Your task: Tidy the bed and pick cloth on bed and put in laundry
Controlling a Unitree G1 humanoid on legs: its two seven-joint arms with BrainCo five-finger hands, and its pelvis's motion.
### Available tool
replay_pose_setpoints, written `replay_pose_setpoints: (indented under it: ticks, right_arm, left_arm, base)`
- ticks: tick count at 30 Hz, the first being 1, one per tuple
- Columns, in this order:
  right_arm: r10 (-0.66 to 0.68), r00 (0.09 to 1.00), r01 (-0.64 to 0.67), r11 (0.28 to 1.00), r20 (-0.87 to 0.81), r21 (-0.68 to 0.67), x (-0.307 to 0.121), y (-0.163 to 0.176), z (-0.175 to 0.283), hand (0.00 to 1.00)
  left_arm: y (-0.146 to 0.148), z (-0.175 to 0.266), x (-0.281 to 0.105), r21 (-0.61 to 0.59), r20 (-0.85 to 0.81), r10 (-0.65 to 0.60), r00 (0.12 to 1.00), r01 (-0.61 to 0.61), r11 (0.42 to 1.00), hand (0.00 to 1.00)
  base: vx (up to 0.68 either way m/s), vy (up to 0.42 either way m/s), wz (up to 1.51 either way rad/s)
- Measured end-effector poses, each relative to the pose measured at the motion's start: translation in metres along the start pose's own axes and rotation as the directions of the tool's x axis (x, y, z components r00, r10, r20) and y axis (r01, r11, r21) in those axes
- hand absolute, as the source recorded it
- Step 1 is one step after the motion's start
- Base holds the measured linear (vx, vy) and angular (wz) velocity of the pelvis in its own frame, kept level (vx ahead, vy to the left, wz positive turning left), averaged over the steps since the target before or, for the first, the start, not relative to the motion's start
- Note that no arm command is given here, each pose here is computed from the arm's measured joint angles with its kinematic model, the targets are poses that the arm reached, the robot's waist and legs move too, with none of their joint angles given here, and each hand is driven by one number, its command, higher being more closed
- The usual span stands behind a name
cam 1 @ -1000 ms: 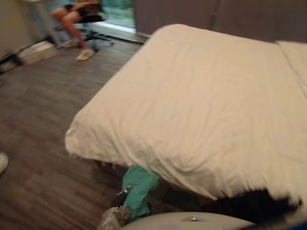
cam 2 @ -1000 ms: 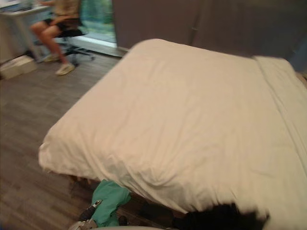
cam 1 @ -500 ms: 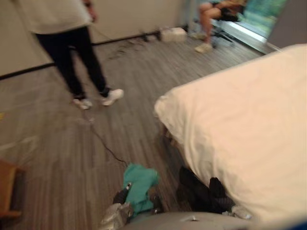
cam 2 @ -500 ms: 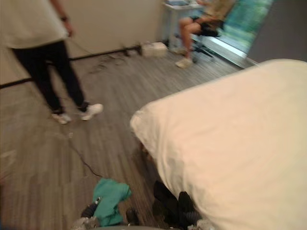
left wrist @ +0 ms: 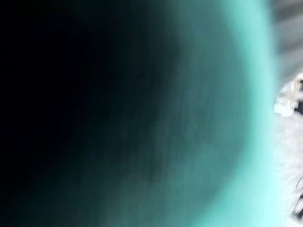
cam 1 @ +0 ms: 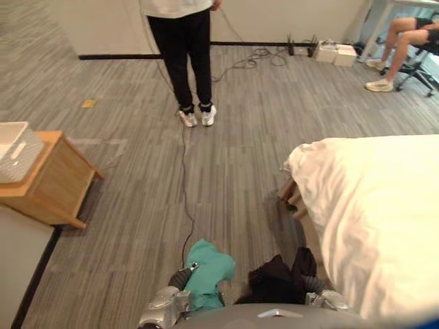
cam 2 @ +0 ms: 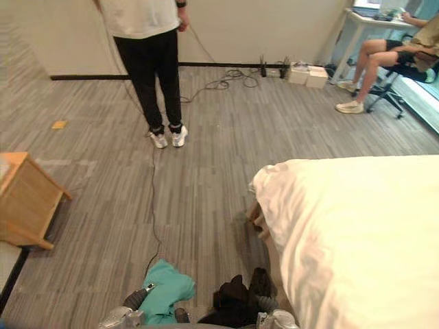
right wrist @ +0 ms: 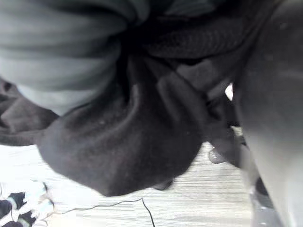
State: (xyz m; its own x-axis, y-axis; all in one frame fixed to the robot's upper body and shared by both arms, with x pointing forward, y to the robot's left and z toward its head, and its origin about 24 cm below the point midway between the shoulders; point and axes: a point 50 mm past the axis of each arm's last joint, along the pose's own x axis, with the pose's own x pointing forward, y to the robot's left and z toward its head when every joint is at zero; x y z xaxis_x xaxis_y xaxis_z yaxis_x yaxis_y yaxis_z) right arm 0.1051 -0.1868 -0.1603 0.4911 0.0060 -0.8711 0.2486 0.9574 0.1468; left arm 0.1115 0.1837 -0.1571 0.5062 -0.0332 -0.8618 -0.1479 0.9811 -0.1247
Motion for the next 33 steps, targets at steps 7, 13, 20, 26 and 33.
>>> replay_pose_setpoints:
  ticks: [7,13,20,26,33]
  right_arm:
    - [-0.036,0.999,0.033,0.997,0.036,0.072,-0.001,-0.003,0.004,1.00]
    - [-0.018,1.000,0.019,0.996,-0.003,0.089,-0.002,0.005,-0.008,1.00]
    - [0.005,1.000,-0.003,0.994,-0.012,0.105,-0.005,0.012,-0.020,1.00]
    - [0.012,1.000,-0.009,0.994,-0.028,0.107,-0.005,0.011,-0.021,1.00]
    - [0.013,0.999,-0.006,0.988,-0.047,0.155,-0.004,0.002,-0.014,1.00]
  left_arm:
    - [-0.006,-0.011,-0.001,-0.076,-0.005,0.024,1.000,-0.024,0.997,1.00]
    - [0.006,-0.010,-0.004,-0.072,0.014,0.046,0.999,-0.045,0.996,1.00]
    - [0.013,-0.017,-0.008,-0.128,0.018,0.083,0.996,-0.080,0.989,1.00]
    - [0.013,-0.019,-0.008,-0.131,-0.007,0.088,0.996,-0.088,0.987,1.00]
    - [0.007,-0.021,-0.005,-0.099,-0.077,0.112,0.991,-0.120,0.988,1.00]
  base:
    - [-0.14,-0.067,0.32]
    - [0.08,-0.030,-0.03]
    - [0.08,0.016,0.04]
    - [-0.01,-0.032,-0.06]
    - [-0.06,-0.003,-0.07]
